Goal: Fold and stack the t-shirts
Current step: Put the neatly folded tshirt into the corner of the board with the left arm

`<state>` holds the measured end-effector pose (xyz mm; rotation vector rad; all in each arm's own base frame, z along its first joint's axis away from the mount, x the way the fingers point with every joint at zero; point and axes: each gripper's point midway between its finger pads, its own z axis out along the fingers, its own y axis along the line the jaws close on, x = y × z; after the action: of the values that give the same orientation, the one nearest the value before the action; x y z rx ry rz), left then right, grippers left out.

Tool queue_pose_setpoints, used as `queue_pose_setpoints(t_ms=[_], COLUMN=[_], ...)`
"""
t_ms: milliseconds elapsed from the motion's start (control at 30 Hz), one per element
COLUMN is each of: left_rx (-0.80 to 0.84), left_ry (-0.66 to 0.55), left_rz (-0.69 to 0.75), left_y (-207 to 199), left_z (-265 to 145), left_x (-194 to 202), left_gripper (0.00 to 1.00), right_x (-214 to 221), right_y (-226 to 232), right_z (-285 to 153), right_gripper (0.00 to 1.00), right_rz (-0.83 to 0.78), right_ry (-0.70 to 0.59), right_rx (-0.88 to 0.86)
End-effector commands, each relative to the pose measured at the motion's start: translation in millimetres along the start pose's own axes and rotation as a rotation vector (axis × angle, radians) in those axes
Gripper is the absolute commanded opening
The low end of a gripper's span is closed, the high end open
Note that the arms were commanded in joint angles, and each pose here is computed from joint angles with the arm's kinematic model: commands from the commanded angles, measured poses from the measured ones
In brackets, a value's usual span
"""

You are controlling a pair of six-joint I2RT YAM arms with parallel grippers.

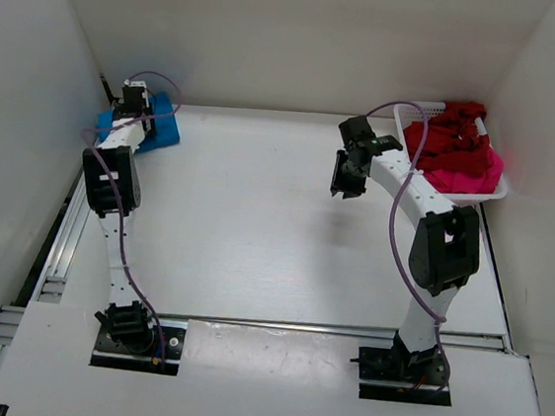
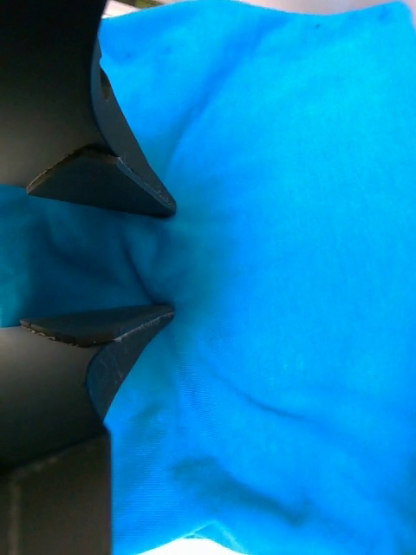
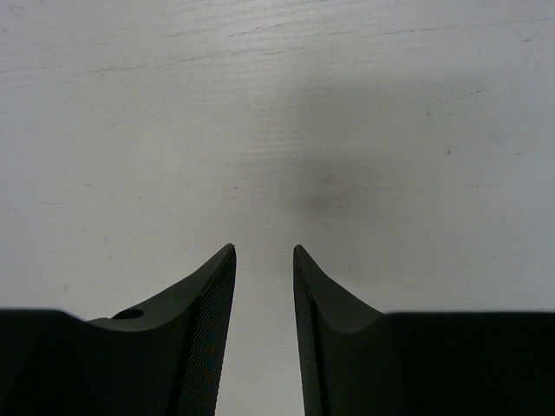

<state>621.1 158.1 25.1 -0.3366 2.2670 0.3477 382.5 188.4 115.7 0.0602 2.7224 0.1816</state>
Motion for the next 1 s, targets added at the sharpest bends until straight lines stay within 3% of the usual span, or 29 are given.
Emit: queue_pose_setpoints(t_ms=[0,233,367,467,600,667,967], left_rx=[0.099,0.148,0.188,0.228,0.263,0.251,0.398], left_ry=[0.238,0.315,0.287,0.233,0.044,0.011,0.301], left_rz=[0.072,0.079,0.076,0.054,-0.022,-0.043,-0.129], left_y=[-26.4,-24.8,-27.7,-28.2,0.5,15.3,20.7], left_z=[-24.5,-63.1,-94.4,-106.8,-128.8,-133.8,-134.4], left_x=[80.9,124.7,127.9,105.8,18.8,4.4,73.4], left_gripper=[0.56,0.56,0.63,0.71,0.86,0.9,0.85], right_x=[-6.3,-1.0,2.4,2.4,3.1,1.9,0.4], right_y=[5.6,-4.9,-7.0,-7.0,-5.5,-4.8,0.1], right_z=[-9.4,-21.9,-25.8,-25.8,-25.9,-29.3,-23.9], right_gripper=[0.38,0.38,0.38,0.38,0.38,0.38,0.38], right_rz=[-0.023,-0.022,-0.022,-0.022,-0.022,-0.012,-0.012], right_ry=[-0.02,-0.044,-0.045,-0.045,-0.041,-0.049,-0.041], right_rx=[0.001,0.027,0.027,0.027,0.018,0.014,-0.002])
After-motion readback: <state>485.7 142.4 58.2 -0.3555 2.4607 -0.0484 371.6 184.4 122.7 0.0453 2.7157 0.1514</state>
